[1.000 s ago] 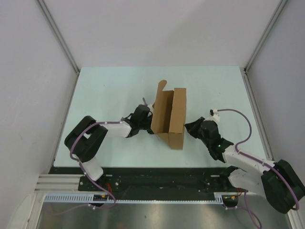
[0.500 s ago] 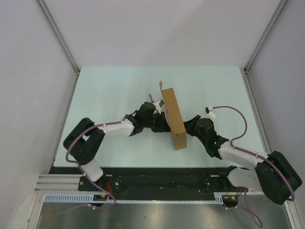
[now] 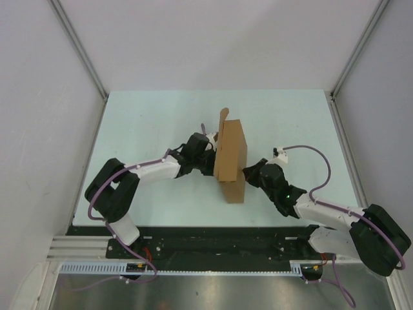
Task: Fold the paper box
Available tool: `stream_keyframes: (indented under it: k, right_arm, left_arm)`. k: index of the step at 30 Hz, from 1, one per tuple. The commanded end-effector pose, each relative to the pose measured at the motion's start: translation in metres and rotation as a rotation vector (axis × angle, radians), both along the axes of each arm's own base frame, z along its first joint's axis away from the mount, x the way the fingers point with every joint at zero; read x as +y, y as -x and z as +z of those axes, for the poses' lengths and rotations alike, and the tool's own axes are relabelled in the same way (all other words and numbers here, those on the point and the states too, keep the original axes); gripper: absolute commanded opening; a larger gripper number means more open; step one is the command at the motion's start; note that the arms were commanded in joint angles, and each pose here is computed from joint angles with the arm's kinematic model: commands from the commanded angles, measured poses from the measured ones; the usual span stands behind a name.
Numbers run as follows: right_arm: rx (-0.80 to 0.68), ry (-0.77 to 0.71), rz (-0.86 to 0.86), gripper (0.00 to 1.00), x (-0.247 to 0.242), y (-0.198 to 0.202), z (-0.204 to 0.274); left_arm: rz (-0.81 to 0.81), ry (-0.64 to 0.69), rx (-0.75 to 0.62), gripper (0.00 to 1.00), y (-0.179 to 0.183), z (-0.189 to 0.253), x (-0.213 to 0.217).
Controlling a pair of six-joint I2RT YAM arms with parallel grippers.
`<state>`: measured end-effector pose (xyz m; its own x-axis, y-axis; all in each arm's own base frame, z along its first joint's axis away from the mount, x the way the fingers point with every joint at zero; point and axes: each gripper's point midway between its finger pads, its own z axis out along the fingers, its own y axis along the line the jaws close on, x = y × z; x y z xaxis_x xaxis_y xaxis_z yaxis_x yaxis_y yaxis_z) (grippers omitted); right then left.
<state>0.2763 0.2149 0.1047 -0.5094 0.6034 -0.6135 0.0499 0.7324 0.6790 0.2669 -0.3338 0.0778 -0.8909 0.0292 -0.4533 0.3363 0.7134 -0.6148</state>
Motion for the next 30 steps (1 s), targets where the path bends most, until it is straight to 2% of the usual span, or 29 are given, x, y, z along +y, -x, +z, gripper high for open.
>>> stream_keyframes:
  k: [1,13,20,30]
  right_arm:
    - [0.016,-0.066,0.135,0.02,0.034,0.024,0.020]
    - [0.020,-0.043,0.195,0.02,0.057,0.039,0.007]
    - [-0.010,-0.047,0.177,0.02,0.053,0.036,0.017]
    - [-0.015,-0.002,0.125,0.03,0.030,0.035,0.025]
  left_arm:
    - [-0.005,0.169,-0.193,0.29,-0.037,0.077,-0.025]
    - [-0.016,0.207,-0.242,0.31,-0.050,0.104,-0.031]
    - [-0.001,0.187,-0.225,0.31,-0.056,0.093,-0.024]
    - [0.095,0.188,-0.200,0.32,-0.096,0.083,0.001]
